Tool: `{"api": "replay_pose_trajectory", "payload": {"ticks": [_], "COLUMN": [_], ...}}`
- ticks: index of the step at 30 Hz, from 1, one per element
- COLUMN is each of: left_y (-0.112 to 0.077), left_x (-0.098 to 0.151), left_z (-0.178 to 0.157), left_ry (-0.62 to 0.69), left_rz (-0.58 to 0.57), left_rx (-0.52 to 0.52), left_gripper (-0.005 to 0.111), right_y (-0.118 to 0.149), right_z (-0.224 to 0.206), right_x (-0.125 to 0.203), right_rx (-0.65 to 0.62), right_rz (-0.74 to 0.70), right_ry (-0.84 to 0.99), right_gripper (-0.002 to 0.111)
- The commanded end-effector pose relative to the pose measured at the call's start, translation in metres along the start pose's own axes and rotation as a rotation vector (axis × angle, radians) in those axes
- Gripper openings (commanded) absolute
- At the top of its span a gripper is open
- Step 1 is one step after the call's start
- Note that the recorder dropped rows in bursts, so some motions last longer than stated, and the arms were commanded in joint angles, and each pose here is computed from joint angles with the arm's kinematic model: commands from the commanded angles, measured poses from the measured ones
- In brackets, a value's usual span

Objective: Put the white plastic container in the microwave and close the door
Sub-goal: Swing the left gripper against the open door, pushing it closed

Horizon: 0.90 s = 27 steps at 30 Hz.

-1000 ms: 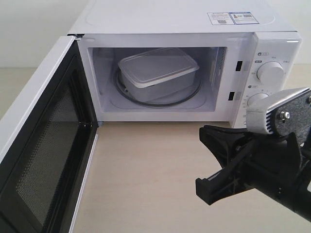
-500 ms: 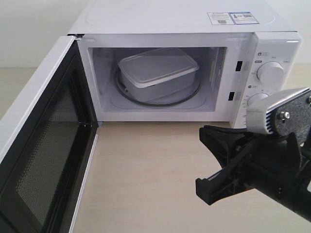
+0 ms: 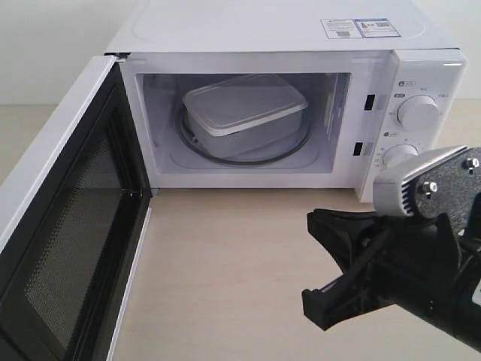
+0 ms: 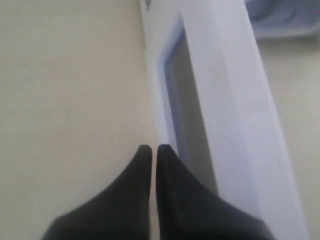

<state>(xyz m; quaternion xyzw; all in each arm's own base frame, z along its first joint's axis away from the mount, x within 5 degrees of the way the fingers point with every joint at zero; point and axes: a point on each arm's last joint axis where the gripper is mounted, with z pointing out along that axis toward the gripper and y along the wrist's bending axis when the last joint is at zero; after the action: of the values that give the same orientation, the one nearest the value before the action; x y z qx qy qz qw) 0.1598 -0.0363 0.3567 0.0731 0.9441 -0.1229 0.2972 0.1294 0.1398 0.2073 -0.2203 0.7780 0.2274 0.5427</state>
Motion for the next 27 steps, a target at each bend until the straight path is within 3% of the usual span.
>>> {"api": "replay_pose_trajectory", "payload": {"ticks": [1, 8, 10, 12, 15, 20, 23, 27], "left_y": [-0.007, -0.008, -0.015, -0.019, -0.019, -0.035, -0.045, -0.056], "left_x": [-0.012, -0.02, -0.024, -0.027, -0.029, -0.031, -0.036, -0.048], "left_z": [0.023, 0.049, 0.055, 0.062, 0.073, 0.102, 0.125, 0.133], "left_ry": [0.19, 0.26, 0.246, 0.241, 0.263, 0.316, 0.265, 0.108], "left_rz": [-0.01, 0.026, 0.072, 0.082, 0.098, 0.147, 0.168, 0.217], "left_rx": [0.138, 0.215, 0.326, 0.4, 0.424, 0.504, 0.485, 0.47], "left_gripper": [0.004, 0.004, 0.004, 0.004, 0.004, 0.004, 0.004, 0.004], "right_y": [-0.003, -0.02, -0.022, -0.022, -0.022, -0.019, -0.005, 0.001], "right_z": [-0.002, -0.026, -0.041, -0.054, -0.07, -0.078, -0.079, -0.084], "right_x": [0.002, -0.018, -0.029, -0.036, -0.044, -0.049, -0.057, -0.075], "right_rx": [0.035, 0.167, 0.162, 0.13, 0.095, 0.037, -0.082, -0.125], "right_rz": [0.036, -0.008, -0.051, -0.055, -0.022, -0.012, -0.065, -0.09], "right_ry": [0.02, -0.094, -0.17, -0.223, -0.299, -0.312, -0.268, -0.299], "right_gripper": [0.0, 0.0, 0.0, 0.0, 0.0, 0.0, 0.0, 0.0]}}
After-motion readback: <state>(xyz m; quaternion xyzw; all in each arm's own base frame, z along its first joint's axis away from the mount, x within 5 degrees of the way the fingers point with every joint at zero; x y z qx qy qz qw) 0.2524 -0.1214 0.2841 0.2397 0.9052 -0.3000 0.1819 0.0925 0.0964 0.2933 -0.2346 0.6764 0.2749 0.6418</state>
